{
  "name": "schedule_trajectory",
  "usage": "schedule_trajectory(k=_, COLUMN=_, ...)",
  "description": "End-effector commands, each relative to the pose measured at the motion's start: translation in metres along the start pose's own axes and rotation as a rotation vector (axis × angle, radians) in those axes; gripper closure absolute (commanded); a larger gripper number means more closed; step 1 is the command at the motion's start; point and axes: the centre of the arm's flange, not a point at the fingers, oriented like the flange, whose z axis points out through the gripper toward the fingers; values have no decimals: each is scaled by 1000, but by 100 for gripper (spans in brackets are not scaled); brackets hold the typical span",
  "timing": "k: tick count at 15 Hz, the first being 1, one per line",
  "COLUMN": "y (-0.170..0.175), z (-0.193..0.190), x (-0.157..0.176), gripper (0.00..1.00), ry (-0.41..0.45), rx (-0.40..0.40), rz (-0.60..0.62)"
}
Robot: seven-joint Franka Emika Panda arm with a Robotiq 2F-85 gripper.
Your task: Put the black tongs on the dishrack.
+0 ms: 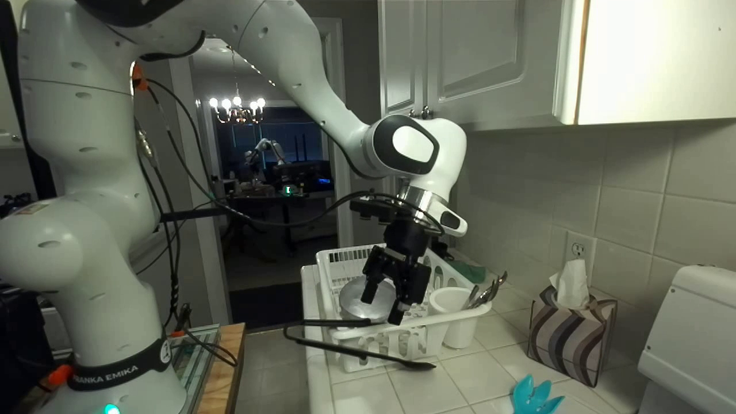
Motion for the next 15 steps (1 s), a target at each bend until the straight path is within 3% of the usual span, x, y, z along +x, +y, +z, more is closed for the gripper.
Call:
schedule_trajectory(k=1, y=-17, z=-9, x=-35, gripper=0, ry=70, rx=27, rz=-27)
schedule_trajectory(k=11, y=-49, z=17, x=-83, gripper=0, ry=83, rx=77, rz=-186)
schedule_trajectory(k=15, y=-62, z=29, x=-95, gripper=0, ry=92, rx=58, rz=-241)
